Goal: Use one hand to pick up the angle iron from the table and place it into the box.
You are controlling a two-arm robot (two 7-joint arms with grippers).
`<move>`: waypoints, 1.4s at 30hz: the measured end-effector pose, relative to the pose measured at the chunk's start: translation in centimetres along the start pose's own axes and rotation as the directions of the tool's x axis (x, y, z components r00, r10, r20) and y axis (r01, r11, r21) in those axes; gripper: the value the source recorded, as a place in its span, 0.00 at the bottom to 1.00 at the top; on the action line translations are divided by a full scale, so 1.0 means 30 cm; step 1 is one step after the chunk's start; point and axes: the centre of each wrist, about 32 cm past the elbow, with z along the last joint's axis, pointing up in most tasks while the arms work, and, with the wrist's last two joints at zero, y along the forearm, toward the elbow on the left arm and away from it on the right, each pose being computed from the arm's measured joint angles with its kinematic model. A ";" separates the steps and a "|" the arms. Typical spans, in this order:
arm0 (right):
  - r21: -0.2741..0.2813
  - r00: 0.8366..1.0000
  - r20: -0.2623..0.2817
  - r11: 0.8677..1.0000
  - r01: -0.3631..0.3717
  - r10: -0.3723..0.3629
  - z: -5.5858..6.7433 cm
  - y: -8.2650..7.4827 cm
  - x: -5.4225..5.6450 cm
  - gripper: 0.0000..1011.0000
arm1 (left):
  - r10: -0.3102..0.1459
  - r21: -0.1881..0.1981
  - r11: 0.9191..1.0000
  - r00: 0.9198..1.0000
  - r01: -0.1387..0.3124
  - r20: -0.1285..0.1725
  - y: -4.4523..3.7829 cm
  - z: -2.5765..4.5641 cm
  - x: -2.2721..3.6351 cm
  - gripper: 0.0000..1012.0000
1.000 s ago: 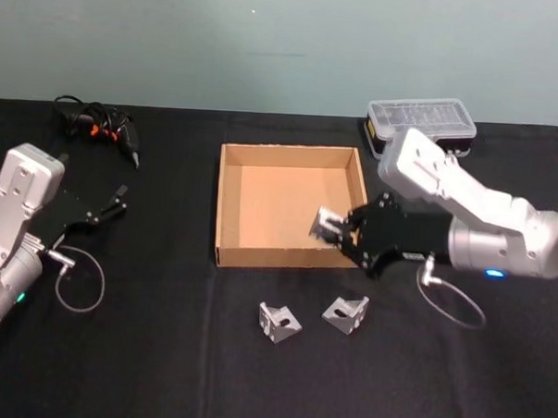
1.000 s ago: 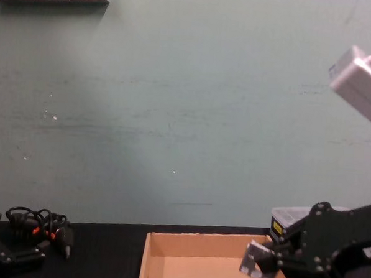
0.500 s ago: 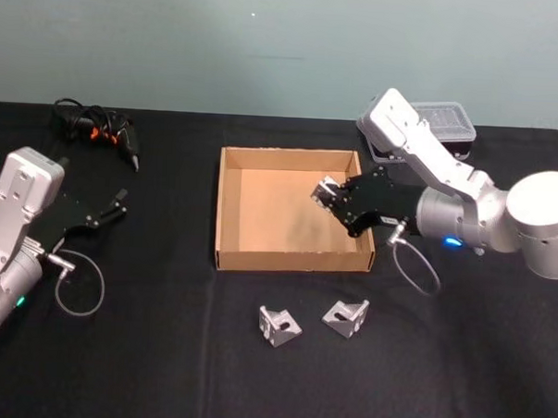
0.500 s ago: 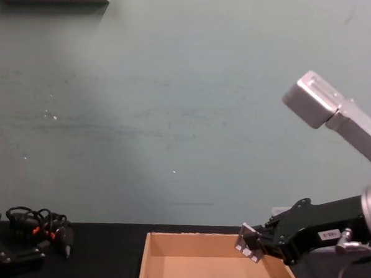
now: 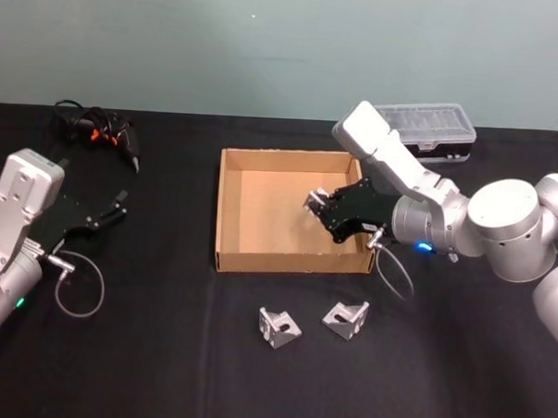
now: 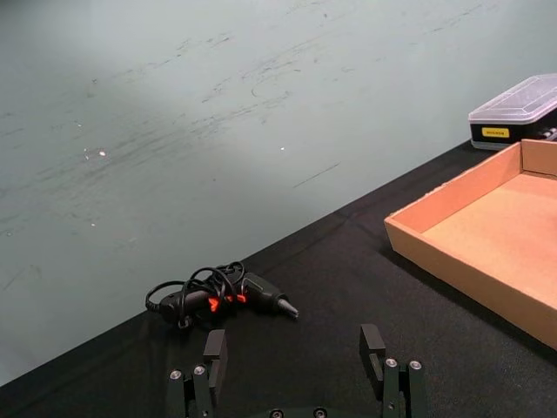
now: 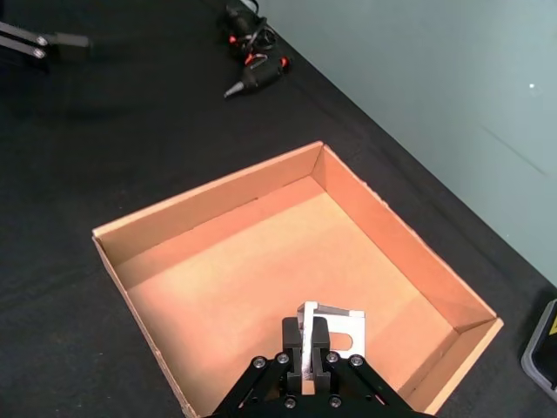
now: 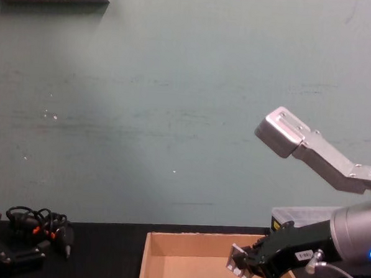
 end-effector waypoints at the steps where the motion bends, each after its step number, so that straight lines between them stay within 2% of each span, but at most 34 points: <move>1: -0.003 1.000 0.000 1.000 0.001 -0.001 -0.002 0.003 -0.001 0.07 | 0.000 0.000 1.000 1.000 0.000 0.000 0.000 0.000 0.000 0.99; 13: -0.024 1.000 -0.006 1.000 0.010 -0.010 -0.027 0.016 -0.004 0.07 | 0.000 0.000 1.000 1.000 0.000 0.000 0.000 0.000 0.000 0.99; 16: -0.023 1.000 -0.004 1.000 0.003 -0.004 -0.029 0.018 -0.003 0.11 | 0.000 0.000 1.000 1.000 0.000 0.000 0.000 0.000 0.000 0.99; 20: -0.010 1.000 -0.008 1.000 -0.003 0.003 -0.032 0.018 -0.003 0.25 | 0.000 0.000 1.000 1.000 0.000 0.000 0.000 0.000 0.000 0.99; 22: -0.005 1.000 -0.010 1.000 -0.001 0.001 -0.032 0.016 -0.002 0.28 | 0.000 0.000 1.000 1.000 0.000 0.000 0.000 0.000 0.000 0.99; 23: 0.002 1.000 -0.011 1.000 0.001 -0.001 -0.031 0.013 -0.001 0.35 | 0.000 0.000 1.000 1.000 0.000 0.000 0.000 0.000 0.000 0.99; 32: 0.047 1.000 -0.022 0.999 0.021 -0.020 -0.033 -0.016 0.005 0.61 | 0.000 0.000 1.000 1.000 0.000 0.000 0.000 0.000 0.000 0.99; 33: 0.053 1.000 -0.020 0.998 0.023 -0.022 -0.034 -0.023 0.005 0.67 | 0.000 0.000 1.000 1.000 0.000 0.000 0.000 0.000 0.000 0.99; 36: 0.062 1.000 -0.014 0.998 0.025 -0.025 -0.035 -0.039 0.007 0.73 | 0.000 0.000 1.000 1.000 0.000 0.000 0.000 0.000 0.000 0.99; 37: 0.066 1.000 -0.011 0.997 0.027 -0.026 -0.037 -0.050 0.008 0.78 | 0.000 0.000 1.000 1.000 0.000 0.000 0.000 0.000 0.000 0.99; 42: 0.088 1.000 0.008 0.996 0.027 -0.028 -0.041 -0.105 0.017 0.92 | 0.000 0.000 1.000 1.000 0.000 0.000 0.000 0.000 0.000 0.99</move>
